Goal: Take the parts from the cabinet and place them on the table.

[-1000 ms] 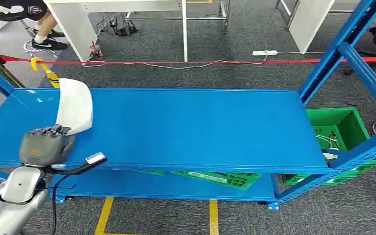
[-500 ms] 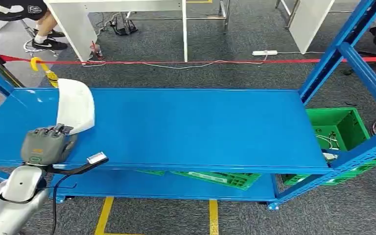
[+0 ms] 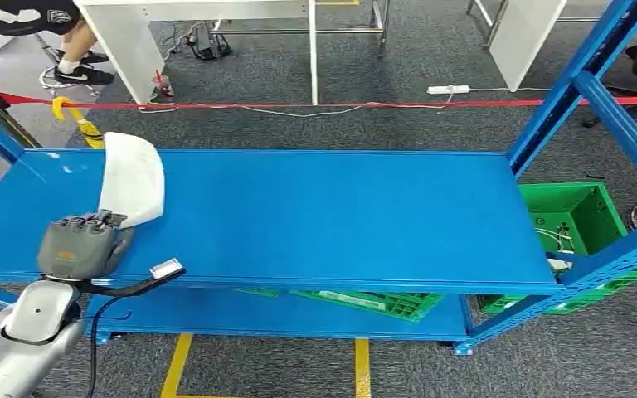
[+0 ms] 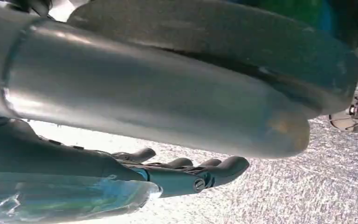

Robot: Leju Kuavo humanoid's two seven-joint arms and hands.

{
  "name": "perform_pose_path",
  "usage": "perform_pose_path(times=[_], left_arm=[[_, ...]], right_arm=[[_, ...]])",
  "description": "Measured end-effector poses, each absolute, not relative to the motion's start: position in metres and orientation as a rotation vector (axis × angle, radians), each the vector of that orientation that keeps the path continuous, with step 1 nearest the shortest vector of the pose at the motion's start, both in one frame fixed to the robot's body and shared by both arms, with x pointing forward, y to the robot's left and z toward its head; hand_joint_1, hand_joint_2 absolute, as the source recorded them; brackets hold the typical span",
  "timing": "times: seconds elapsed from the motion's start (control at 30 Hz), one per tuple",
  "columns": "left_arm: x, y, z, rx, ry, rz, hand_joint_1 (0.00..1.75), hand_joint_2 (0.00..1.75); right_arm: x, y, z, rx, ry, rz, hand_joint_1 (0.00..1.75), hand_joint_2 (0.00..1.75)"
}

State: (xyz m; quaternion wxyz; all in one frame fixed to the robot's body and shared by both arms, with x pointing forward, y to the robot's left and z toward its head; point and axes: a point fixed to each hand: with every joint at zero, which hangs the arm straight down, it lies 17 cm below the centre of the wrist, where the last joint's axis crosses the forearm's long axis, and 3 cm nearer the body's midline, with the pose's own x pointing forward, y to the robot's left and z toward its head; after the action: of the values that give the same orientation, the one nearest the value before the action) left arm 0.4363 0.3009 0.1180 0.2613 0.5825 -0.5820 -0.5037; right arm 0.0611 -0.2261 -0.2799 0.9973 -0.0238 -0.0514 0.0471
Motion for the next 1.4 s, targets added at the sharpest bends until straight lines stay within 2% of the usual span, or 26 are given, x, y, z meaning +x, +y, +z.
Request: perform_pose_path(times=[1.4], left_arm=[[0.4373,0.2927,0.1189,1.57,-1.592,-1.382,1.75,1.75]], right_arm=[[0.0619,-0.2228,-0.2792,-0.01,-0.104,0.104,0.0,0.0]])
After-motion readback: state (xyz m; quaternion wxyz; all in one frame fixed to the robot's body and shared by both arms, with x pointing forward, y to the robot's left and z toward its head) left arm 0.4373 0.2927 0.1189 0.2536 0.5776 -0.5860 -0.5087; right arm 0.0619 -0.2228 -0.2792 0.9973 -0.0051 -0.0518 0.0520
